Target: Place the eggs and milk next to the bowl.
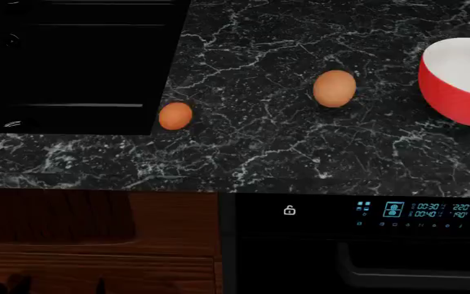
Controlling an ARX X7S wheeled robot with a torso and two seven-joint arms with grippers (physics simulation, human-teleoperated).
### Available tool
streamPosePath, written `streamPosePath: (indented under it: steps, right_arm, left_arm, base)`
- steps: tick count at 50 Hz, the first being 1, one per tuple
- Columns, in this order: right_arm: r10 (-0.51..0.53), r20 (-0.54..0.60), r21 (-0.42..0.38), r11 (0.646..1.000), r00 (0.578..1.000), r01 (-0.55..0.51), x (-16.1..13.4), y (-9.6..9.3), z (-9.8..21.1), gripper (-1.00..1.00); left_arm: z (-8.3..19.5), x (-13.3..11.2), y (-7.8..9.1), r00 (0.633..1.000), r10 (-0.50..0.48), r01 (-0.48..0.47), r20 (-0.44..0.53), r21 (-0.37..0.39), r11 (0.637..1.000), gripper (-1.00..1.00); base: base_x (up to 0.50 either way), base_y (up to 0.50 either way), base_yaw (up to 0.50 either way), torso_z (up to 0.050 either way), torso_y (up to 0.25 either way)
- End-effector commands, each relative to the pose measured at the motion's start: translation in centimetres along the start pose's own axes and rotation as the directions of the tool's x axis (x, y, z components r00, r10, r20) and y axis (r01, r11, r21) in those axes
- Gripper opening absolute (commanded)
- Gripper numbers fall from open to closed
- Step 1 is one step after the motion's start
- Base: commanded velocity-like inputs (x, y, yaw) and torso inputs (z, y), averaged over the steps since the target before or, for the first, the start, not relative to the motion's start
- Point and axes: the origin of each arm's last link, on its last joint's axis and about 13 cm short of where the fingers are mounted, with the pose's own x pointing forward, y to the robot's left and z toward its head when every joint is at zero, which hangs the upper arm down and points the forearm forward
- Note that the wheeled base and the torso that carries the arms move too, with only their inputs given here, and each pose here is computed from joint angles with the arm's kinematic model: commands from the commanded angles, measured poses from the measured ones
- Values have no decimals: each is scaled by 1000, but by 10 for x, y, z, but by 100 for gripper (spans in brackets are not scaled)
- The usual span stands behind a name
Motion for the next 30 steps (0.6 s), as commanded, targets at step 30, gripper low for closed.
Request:
streamPosePath:
  steps: [30]
  right_arm:
    - [12, 2, -11, 1000, 1000, -12, -3, 8, 3, 100]
  left_arm:
    - [11, -6, 0, 998, -57, 57, 22, -9, 998, 100]
  base:
    - [0, 0, 0, 33, 37]
